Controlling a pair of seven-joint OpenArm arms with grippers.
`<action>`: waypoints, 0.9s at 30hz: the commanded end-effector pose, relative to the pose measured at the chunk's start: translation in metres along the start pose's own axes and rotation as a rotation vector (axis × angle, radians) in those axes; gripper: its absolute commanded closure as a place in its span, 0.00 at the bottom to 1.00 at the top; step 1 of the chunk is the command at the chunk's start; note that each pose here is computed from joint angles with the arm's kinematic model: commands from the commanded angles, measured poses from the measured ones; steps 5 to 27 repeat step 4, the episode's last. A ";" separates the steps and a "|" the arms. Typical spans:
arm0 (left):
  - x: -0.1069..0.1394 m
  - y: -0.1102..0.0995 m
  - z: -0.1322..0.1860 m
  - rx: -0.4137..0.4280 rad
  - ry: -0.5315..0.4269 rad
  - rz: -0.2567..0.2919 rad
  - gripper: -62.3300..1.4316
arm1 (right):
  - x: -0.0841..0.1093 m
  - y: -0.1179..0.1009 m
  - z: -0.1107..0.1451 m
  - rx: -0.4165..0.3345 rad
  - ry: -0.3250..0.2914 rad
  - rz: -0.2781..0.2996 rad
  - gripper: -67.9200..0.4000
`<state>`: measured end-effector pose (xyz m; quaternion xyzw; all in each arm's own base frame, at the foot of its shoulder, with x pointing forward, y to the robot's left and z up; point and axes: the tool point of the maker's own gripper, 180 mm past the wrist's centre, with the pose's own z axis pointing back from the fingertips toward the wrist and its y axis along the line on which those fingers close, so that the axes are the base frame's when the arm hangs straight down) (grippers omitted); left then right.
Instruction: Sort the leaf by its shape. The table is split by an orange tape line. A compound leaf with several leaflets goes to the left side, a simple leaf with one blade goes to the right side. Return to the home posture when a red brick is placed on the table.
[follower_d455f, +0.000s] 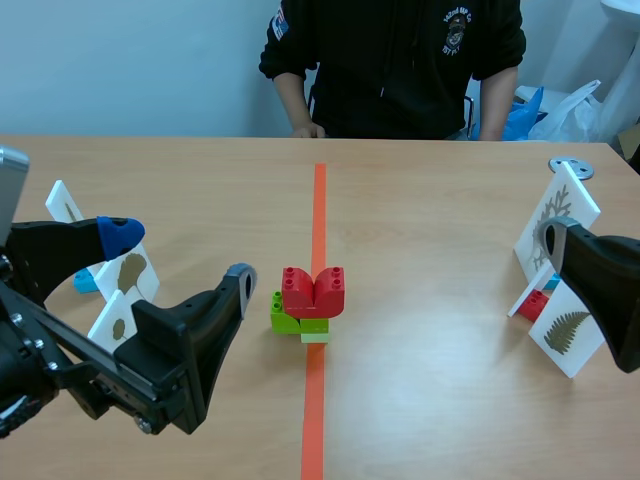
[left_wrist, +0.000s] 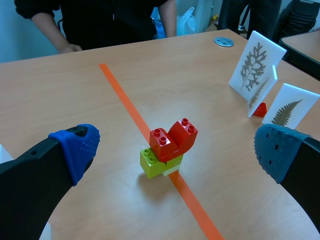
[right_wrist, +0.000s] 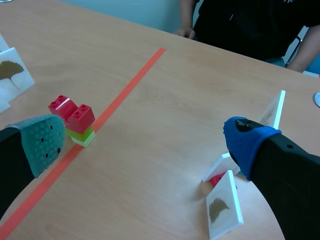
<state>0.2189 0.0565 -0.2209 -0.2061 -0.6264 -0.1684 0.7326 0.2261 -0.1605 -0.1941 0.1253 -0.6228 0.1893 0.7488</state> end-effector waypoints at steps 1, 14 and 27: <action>0.003 0.000 0.001 0.002 -0.016 0.006 0.00 | 0.008 0.001 -0.002 0.006 -0.028 -0.001 0.00; 0.003 0.000 0.001 0.002 -0.016 0.006 0.00 | 0.008 0.001 -0.002 0.006 -0.028 -0.001 0.00; 0.003 0.000 0.001 0.002 -0.016 0.006 0.00 | 0.008 0.001 -0.002 0.006 -0.028 -0.001 0.00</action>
